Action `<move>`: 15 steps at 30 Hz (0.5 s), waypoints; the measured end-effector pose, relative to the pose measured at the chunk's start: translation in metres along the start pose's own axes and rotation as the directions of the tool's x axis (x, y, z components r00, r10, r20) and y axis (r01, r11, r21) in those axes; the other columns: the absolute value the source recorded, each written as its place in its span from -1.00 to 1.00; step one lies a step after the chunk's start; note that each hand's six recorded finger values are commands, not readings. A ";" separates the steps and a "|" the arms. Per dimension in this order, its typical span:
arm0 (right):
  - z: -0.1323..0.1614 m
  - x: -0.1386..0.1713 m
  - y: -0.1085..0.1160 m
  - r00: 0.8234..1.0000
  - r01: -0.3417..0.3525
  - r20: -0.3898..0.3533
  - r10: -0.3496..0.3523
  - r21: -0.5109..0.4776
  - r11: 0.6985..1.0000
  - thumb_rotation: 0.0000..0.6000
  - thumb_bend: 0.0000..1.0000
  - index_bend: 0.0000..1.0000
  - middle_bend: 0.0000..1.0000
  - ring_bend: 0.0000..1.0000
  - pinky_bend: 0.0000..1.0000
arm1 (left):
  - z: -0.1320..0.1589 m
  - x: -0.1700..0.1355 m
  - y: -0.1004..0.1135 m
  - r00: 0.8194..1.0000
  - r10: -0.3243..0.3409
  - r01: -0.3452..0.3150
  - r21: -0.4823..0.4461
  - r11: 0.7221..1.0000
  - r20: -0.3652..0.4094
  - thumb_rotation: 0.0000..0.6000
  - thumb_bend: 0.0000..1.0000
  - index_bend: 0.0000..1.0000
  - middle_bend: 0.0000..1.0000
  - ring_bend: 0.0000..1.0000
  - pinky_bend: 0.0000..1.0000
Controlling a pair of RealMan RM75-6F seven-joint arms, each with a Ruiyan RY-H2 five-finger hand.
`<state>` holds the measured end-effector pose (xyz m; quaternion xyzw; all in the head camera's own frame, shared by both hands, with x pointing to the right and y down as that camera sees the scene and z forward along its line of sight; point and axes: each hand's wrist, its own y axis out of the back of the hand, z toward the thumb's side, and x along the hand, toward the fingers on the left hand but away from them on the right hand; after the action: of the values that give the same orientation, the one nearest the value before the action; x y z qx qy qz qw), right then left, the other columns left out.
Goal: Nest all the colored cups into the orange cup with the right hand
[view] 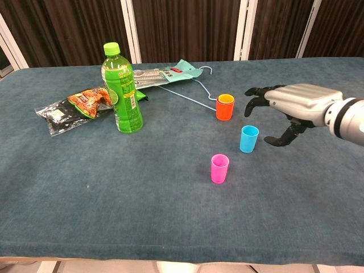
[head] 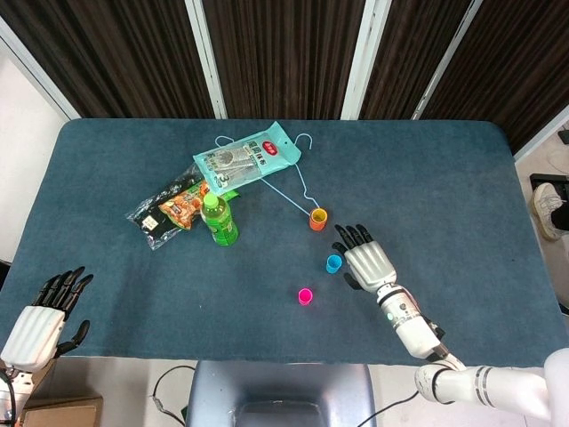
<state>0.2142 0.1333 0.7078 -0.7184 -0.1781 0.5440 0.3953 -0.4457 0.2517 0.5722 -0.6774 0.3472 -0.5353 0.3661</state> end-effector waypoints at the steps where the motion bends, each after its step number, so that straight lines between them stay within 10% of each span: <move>1: 0.001 -0.003 -0.002 1.000 -0.003 0.001 0.003 0.001 1.000 1.00 -0.04 -0.22 -1.00 -1.00 -1.00 | 0.000 0.000 0.000 1.000 0.001 -0.001 0.000 1.000 0.000 1.00 -0.13 -1.00 -1.00 -1.00 -0.79; 15: 0.013 -0.023 -0.012 1.000 -0.015 0.019 0.015 -0.017 1.000 1.00 -0.04 0.06 -1.00 -1.00 -1.00 | -0.002 -0.001 0.002 1.000 0.003 -0.003 -0.004 1.000 -0.004 1.00 -0.13 -1.00 -1.00 -1.00 -0.79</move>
<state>0.1965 0.1297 0.7302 -0.7177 -0.1812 0.5523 0.3834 -0.4478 0.2519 0.5705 -0.6764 0.3501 -0.5356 0.3648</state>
